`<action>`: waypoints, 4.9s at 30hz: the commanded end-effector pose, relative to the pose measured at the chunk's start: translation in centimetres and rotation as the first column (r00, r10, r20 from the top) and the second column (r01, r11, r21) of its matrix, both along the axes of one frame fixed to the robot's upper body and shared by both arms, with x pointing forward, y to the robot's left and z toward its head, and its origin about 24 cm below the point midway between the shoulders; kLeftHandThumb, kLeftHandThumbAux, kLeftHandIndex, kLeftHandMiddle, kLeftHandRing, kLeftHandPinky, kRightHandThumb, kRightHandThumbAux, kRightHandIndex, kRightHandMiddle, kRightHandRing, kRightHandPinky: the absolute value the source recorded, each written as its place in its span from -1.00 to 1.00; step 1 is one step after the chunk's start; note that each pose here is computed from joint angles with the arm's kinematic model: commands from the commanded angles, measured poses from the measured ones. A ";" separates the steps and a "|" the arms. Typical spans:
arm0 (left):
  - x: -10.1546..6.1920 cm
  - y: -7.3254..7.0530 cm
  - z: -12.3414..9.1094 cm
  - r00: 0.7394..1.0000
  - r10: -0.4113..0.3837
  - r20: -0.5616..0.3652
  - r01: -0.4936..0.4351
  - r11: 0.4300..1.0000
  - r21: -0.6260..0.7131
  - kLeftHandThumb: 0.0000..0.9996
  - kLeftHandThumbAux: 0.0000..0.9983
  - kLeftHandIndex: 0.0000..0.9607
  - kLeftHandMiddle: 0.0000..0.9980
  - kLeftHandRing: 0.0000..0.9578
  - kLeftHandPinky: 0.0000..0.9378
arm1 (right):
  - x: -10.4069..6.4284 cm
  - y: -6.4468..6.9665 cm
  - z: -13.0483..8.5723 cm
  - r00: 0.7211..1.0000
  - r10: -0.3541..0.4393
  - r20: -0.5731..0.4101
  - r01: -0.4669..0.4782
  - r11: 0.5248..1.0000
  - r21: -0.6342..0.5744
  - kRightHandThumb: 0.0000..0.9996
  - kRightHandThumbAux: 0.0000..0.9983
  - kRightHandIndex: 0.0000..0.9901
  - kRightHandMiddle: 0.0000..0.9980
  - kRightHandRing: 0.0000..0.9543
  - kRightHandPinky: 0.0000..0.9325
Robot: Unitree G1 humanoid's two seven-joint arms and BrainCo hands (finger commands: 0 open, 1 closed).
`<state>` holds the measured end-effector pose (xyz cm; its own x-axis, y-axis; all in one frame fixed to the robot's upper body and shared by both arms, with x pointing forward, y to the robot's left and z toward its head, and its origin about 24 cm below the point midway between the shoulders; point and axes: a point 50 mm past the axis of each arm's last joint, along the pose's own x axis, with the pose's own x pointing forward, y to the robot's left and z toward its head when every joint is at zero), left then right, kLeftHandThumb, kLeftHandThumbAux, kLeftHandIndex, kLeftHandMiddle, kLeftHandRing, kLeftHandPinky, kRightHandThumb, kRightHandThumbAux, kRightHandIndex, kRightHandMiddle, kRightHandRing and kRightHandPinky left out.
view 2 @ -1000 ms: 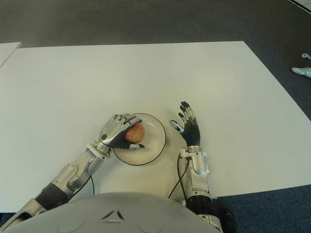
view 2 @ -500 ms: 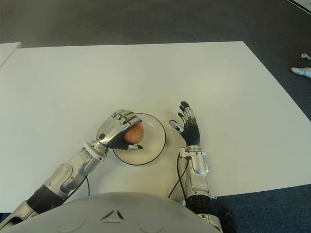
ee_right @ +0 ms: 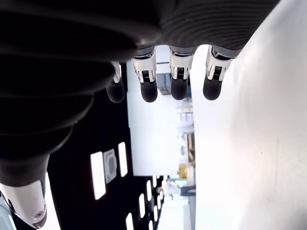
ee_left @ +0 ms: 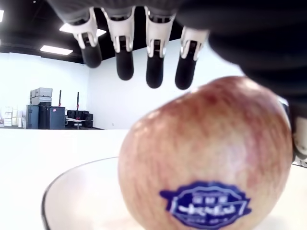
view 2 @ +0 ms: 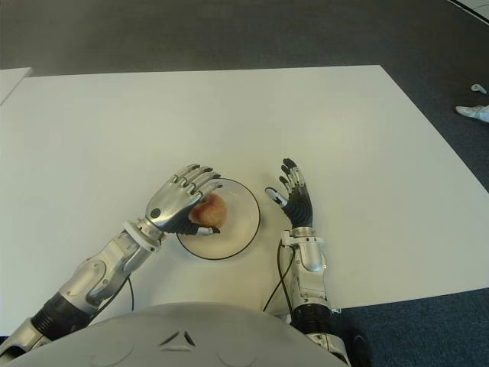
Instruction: Put the apples into the plate.
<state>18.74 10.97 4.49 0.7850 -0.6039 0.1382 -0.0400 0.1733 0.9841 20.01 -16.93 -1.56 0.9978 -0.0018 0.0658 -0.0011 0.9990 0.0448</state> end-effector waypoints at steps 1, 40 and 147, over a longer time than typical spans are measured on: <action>-0.2 0.4 0.1 1.000 0.008 -0.012 -0.008 1.000 0.014 -0.58 -0.21 -0.64 -0.75 -0.82 -0.88 | -1.7 0.6 -2.5 0.992 -0.014 -0.126 0.018 0.999 0.029 -0.81 0.24 -0.97 -1.00 -1.00 -1.00; -0.3 4.3 -1.7 0.910 0.272 -0.312 -0.413 0.663 -0.625 -0.47 -0.15 -0.73 -0.76 -0.77 -0.66 | -1.6 1.1 -3.1 0.991 -0.040 -0.130 0.044 0.999 0.028 -0.85 0.14 -1.00 -1.00 -1.00 -1.00; -4.5 4.0 -10.7 0.618 0.169 -0.768 -0.785 0.070 -0.616 -0.80 0.25 -0.59 -0.52 -0.53 -0.45 | -2.1 1.0 -3.5 0.986 0.015 -0.164 -0.027 0.997 -0.068 -0.83 0.08 -0.95 -0.99 -1.00 -0.91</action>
<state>16.28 14.75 -3.15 0.9785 0.2055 -0.0192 -0.2037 0.9765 0.0705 20.64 -15.87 -1.61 0.9964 0.0342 0.0774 -0.0319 0.9990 -0.0316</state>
